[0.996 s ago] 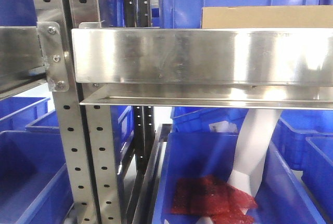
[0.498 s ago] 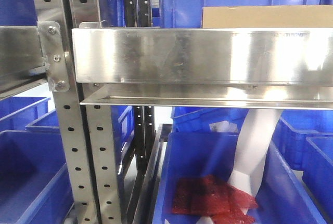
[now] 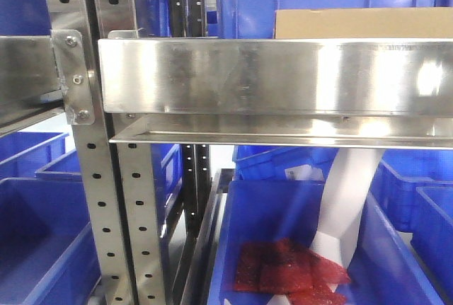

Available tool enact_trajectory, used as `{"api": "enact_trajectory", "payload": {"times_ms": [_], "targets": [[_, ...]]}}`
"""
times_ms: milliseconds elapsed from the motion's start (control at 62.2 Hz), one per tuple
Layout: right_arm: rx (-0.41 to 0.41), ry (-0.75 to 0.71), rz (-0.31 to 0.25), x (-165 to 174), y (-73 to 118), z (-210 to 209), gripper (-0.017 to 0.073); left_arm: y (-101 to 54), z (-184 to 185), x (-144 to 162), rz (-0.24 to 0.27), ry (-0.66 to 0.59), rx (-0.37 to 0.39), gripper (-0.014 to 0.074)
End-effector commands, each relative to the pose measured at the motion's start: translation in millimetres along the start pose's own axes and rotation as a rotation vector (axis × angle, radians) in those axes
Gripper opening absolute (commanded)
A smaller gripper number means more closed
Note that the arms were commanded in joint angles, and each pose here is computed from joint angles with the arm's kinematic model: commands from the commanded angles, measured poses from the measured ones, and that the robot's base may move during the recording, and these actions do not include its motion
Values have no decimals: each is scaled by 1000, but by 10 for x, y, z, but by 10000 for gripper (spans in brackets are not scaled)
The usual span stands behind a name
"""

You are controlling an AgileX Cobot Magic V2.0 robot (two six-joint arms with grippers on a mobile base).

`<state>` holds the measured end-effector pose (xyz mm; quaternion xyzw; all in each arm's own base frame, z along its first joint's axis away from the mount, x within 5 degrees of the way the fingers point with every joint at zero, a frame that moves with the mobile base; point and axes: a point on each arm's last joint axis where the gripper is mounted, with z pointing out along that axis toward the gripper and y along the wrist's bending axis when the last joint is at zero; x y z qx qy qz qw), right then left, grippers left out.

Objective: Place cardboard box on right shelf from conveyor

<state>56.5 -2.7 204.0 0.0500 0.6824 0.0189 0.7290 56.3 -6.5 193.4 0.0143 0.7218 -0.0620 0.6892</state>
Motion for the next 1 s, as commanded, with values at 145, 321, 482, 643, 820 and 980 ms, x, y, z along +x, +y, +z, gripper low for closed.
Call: {"api": "enact_trajectory", "payload": {"times_ms": [145,321,482,643,820,980], "targets": [[-24,-148,-74,-136,23,-21,39,-4,-9,-85,-4,-89,6,-119],[-23,-147,-64,-136,22,-21,39,-4,-9,-85,-4,-89,6,-119],[-23,-146,-64,-135,22,-21,39,-4,-9,-85,-4,-89,6,-119],[-23,-146,-64,-135,22,-21,39,-4,-9,-85,-4,-89,6,-119],[-23,-146,-64,-135,22,-21,39,-4,-9,-85,-4,-89,6,-119],[-23,-146,-64,-135,22,-21,39,-4,-9,-85,-4,-89,6,-119]]}}
